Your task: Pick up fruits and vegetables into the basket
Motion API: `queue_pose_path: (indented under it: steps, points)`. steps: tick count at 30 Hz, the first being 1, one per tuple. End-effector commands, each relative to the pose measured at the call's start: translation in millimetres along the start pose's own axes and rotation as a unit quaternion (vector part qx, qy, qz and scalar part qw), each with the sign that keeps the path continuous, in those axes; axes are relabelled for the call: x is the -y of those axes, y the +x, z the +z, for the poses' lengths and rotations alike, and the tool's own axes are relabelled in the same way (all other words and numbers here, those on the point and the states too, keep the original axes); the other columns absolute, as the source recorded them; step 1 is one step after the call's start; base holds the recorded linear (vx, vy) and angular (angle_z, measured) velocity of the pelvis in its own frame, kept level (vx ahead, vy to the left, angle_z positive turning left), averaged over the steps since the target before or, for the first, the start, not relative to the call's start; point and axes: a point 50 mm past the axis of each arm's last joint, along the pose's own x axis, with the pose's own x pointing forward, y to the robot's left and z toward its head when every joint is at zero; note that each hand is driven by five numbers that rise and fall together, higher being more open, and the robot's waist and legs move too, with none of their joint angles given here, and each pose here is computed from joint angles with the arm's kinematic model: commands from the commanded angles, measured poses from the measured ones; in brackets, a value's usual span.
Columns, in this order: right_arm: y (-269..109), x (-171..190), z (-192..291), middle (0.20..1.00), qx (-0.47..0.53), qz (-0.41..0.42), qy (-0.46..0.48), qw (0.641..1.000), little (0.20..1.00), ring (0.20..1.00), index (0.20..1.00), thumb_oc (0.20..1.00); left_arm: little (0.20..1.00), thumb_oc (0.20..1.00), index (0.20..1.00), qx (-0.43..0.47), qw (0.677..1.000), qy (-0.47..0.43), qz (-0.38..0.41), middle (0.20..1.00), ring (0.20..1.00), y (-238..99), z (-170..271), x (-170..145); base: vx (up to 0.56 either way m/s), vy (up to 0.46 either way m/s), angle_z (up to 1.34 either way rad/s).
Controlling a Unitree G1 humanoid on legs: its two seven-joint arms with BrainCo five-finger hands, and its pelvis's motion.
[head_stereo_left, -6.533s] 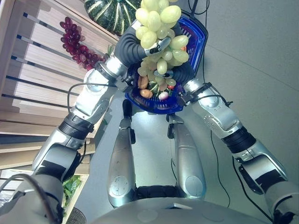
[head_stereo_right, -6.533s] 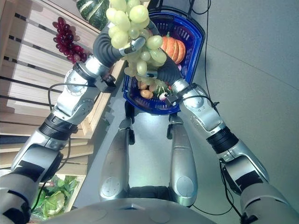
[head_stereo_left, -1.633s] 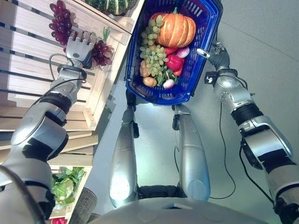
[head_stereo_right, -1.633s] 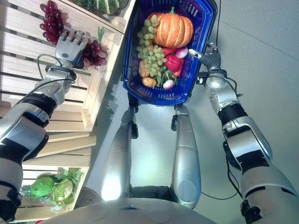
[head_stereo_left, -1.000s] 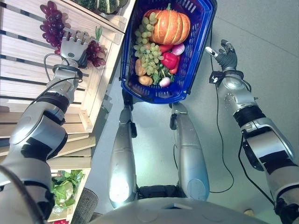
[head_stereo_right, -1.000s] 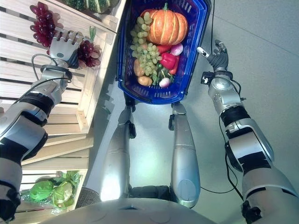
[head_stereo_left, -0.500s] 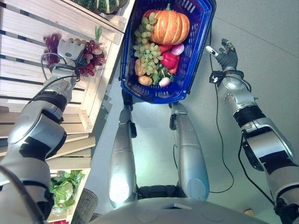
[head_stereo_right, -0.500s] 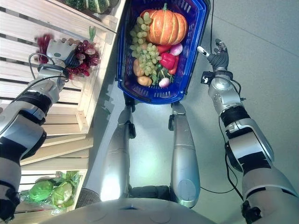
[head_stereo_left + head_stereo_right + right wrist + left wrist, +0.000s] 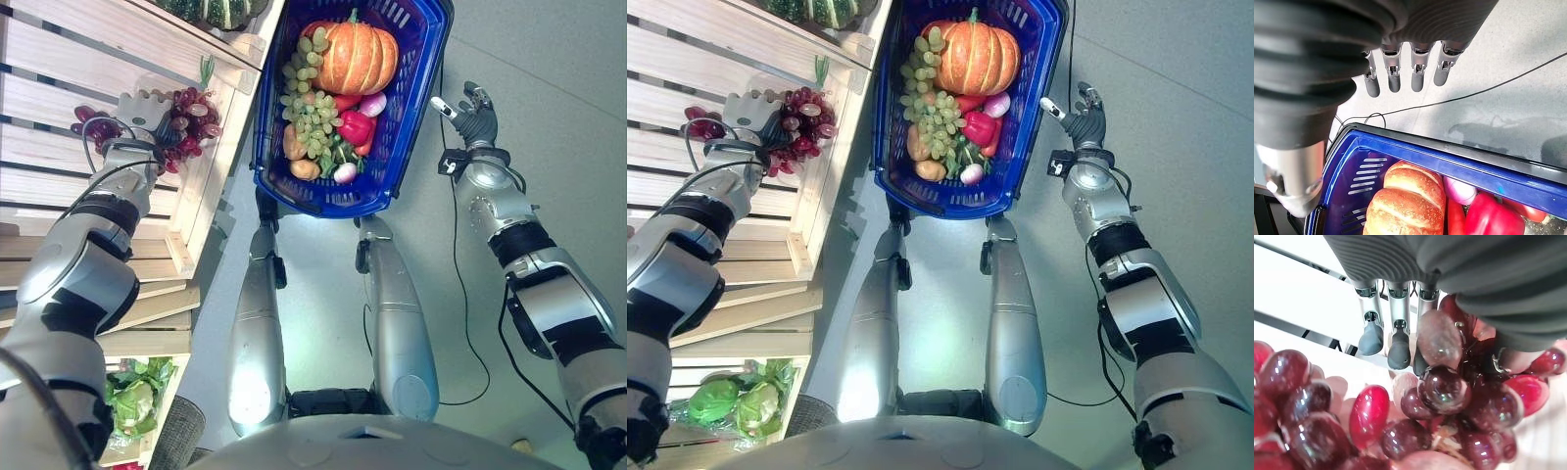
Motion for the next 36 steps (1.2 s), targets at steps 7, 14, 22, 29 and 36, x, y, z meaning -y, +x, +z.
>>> queue_pose_path:
  steps: [7,14,22,29,36]
  points:
    - [-15,-3,-8,1.000,0.025,0.007,0.035,0.999,1.000,1.000,1.000,1.000,0.200,0.200,0.200,-0.084,0.767,-0.636,0.021,0.200,0.200,-12,-24,14,0.00,-0.010,0.01]
    - [-23,-7,-17,1.000,0.028,0.020,0.041,0.999,1.000,1.000,1.000,1.000,0.200,0.200,0.200,-0.038,0.597,-0.798,0.075,0.200,0.200,-23,-28,18,0.00,-0.035,0.05]
    - [-36,-17,-12,1.000,0.081,0.082,0.042,0.992,1.000,1.000,1.000,1.000,0.200,0.200,0.200,0.061,0.490,-0.857,0.146,0.200,0.200,-37,-25,7,0.00,-0.009,0.01]
    - [-55,-31,1,1.000,0.154,0.147,0.019,0.977,1.000,1.000,1.000,1.000,0.200,0.200,0.200,0.156,0.439,-0.863,0.194,0.200,0.200,-52,-19,-10,0.00,0.000,0.00]
    - [-75,-44,15,1.000,0.208,0.222,0.006,0.953,1.000,1.000,1.000,1.000,0.200,0.200,0.200,0.246,0.429,-0.841,0.219,0.200,0.200,-64,-4,-37,0.00,0.000,0.00]
